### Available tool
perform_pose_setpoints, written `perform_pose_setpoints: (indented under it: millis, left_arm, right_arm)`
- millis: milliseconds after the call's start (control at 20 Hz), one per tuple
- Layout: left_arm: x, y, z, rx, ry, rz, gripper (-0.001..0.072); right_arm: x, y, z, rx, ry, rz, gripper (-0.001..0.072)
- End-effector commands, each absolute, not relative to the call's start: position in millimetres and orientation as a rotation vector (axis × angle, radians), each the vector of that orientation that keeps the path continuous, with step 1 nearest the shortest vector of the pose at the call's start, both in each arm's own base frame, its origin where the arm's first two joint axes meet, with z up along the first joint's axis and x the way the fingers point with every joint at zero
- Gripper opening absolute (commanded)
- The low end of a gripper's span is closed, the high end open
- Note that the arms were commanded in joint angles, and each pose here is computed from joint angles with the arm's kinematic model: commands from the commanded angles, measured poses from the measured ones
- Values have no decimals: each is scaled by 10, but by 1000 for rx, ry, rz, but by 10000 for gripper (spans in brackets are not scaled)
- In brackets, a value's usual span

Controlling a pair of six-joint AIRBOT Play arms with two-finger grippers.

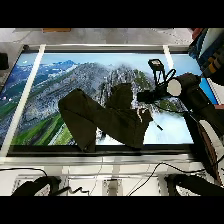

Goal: Fold the clothes and pants, and hang the long-sleeved shirts on hangers.

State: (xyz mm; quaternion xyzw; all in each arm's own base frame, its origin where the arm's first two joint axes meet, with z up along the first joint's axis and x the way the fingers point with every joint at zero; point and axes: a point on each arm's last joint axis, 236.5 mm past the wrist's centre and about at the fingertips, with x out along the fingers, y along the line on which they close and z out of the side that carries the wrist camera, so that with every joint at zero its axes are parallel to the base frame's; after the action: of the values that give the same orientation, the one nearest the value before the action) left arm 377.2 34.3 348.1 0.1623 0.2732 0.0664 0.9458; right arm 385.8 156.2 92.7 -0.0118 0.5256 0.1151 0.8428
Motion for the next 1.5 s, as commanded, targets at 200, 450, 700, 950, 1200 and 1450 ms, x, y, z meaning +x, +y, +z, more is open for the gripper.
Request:
perform_pose_setpoints:
  millis: [200,450,700,950,1200,1450]
  left_arm:
    - [3772,346,3482,331,556,136,16]
    - [3772,346,3482,331,556,136,16]
    - [3772,346,3482,331,556,136,16]
    - [3773,343,3482,330,556,135,15]
    - [3773,336,3480,328,556,133,16]
    - [3785,253,3461,303,555,102,16]
  right_arm:
    - [3858,1562,927,-25,1110,243,30]
    - [3848,1586,927,-16,1113,250,30]
    - [3839,1542,944,-69,1107,268,30]
    - [3533,841,1155,-132,1140,172,29]
    - [2820,410,1045,-137,1109,192,28]
    - [2081,607,315,-61,1263,309,134]
